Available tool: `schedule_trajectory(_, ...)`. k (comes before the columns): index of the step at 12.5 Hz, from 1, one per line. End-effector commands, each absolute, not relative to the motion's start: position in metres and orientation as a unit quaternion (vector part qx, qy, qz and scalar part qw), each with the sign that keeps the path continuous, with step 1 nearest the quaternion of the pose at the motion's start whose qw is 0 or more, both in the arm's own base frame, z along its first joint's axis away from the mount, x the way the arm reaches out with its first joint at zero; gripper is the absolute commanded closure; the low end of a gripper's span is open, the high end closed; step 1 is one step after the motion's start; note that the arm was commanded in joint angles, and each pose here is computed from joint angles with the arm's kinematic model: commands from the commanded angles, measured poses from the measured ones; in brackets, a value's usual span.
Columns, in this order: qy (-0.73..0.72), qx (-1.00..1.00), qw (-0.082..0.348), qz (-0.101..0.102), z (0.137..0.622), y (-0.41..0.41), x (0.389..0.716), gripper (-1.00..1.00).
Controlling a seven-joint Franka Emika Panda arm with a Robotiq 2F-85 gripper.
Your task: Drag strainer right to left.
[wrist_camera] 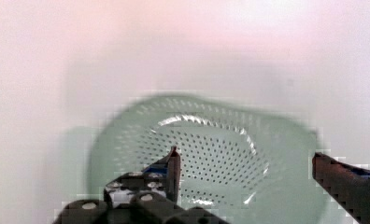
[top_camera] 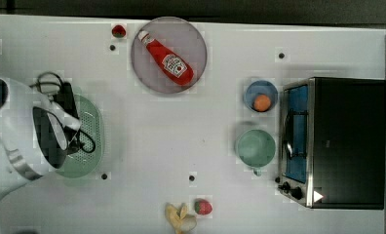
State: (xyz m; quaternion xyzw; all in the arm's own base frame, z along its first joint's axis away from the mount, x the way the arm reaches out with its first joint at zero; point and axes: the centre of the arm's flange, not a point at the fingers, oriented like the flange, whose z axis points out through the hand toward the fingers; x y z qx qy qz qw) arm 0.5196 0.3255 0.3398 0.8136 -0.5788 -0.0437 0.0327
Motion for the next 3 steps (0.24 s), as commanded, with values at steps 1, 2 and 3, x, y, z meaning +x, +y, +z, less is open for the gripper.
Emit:
schedule_trajectory(1,-0.506,0.862,-0.032,-0.014,0.476,0.172,0.569,-1.0)
schedule_trajectory(2,-0.497,0.867,-0.035,-0.005,0.505,0.127,0.567,-1.0)
schedule_trajectory(3,-0.488,0.872,-0.033,0.003,0.529,0.083,0.562,-1.0)
